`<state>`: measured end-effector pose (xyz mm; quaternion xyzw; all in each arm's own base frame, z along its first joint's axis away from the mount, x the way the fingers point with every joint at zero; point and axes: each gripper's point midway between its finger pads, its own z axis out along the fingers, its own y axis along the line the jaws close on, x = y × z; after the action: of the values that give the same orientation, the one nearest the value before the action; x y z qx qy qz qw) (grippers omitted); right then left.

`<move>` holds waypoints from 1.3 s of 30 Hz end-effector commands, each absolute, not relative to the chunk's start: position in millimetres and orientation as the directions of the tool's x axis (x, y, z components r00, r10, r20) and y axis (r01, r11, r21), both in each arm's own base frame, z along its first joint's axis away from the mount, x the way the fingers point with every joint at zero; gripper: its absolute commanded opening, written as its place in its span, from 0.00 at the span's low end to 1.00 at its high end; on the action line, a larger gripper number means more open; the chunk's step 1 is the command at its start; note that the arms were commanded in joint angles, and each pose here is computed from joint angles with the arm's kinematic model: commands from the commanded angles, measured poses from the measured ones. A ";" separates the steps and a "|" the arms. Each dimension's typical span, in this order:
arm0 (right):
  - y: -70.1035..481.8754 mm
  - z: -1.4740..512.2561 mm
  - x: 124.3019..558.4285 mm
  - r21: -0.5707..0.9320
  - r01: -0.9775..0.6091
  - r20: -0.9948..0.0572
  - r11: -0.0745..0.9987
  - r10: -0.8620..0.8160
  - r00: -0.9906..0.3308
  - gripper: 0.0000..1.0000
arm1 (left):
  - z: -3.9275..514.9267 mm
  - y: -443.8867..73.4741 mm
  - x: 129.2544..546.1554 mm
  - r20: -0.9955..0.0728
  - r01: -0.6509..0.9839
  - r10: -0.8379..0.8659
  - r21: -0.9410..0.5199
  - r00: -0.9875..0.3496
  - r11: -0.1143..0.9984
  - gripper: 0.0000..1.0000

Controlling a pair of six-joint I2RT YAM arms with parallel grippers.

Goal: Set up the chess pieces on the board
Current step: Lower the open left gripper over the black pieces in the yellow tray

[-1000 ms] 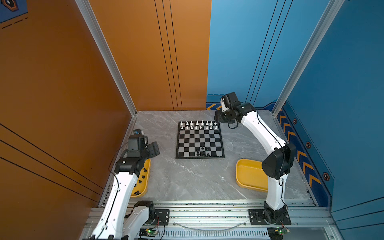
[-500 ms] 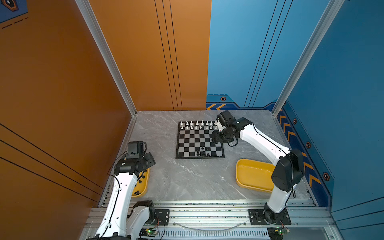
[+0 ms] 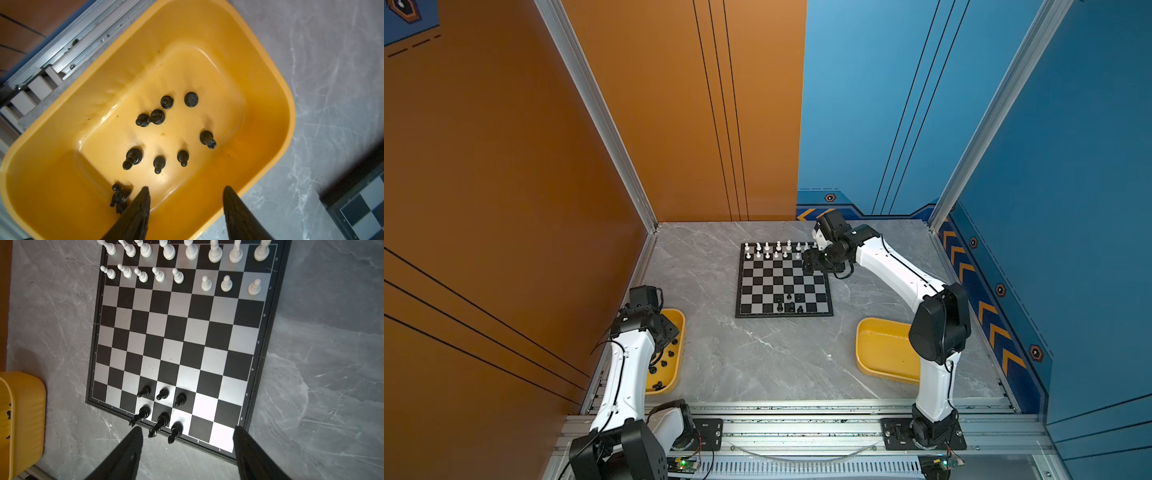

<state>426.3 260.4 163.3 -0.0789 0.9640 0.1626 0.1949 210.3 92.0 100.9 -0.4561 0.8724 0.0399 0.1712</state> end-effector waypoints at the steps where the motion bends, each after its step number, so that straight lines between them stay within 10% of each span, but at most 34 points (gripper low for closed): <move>1: 261.1 165.4 434.7 0.265 -0.223 -0.398 0.938 -0.104 -0.911 0.74 | 102.1 103.9 225.7 -0.341 -0.824 -0.798 -0.105 -0.497 0.557 0.59; 35: 216.9 134.1 451.2 0.301 -0.122 -0.355 0.946 -0.008 -0.935 0.83 | 78.5 118.1 288.4 -0.264 -0.798 -0.770 -0.004 -0.580 0.603 0.40; 36: 218.5 134.3 450.1 0.310 -0.128 -0.352 0.942 -0.011 -0.936 1.00 | 75.8 117.5 287.0 -0.260 -0.799 -0.771 0.003 -0.582 0.602 0.40; 39: 220.5 137.0 449.0 0.316 -0.139 -0.356 0.939 -0.018 -0.934 1.00 | 70.9 116.4 286.8 -0.257 -0.804 -0.777 0.001 -0.576 0.595 0.38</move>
<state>450.5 218.7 117.5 -0.0358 0.9744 0.1542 0.1594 290.4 116.7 76.8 -0.4456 0.8849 0.0503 0.1260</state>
